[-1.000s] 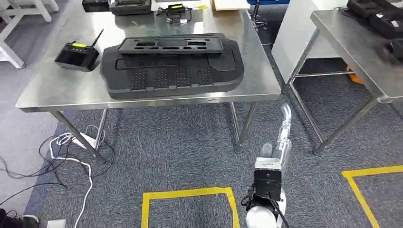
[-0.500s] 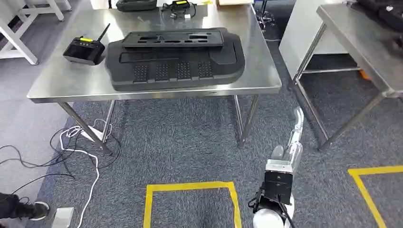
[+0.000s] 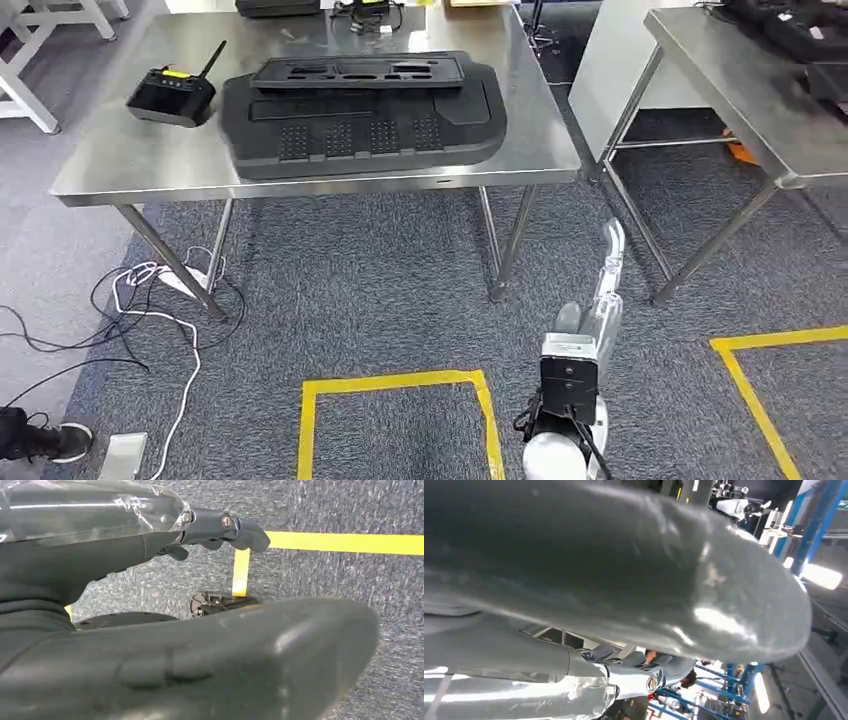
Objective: Take the parts from the cabinet and place them on the table.
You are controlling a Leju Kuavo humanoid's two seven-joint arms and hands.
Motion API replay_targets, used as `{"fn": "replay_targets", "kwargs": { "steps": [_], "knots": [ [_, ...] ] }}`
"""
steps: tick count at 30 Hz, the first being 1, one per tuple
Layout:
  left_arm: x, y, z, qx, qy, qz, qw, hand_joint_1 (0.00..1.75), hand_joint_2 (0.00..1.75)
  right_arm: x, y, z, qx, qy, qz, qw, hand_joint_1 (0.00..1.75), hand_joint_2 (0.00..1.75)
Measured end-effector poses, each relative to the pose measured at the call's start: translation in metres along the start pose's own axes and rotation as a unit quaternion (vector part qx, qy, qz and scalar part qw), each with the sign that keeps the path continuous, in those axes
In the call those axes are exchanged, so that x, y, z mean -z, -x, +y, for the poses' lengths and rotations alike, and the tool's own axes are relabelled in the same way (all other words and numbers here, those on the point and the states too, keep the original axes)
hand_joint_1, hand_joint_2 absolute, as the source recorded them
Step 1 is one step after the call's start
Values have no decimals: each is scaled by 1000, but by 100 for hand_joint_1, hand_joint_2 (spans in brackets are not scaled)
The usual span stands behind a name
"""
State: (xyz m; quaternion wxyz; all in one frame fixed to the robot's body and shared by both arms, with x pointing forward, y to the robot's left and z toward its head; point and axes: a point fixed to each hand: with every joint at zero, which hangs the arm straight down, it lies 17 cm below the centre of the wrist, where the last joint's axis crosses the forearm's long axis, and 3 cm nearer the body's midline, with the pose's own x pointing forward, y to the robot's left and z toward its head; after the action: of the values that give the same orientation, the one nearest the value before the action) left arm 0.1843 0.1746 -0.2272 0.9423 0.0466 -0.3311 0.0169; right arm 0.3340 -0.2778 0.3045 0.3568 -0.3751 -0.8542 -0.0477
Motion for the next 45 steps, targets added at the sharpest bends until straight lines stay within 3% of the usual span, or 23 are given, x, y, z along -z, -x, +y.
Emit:
{"fn": "replay_targets", "kwargs": {
  "steps": [45],
  "knots": [
    [-1,1,-1,7,4,-4,1000,0,0,-2,8,-7,-13,3,9,1000,0,0]
  ]
}}
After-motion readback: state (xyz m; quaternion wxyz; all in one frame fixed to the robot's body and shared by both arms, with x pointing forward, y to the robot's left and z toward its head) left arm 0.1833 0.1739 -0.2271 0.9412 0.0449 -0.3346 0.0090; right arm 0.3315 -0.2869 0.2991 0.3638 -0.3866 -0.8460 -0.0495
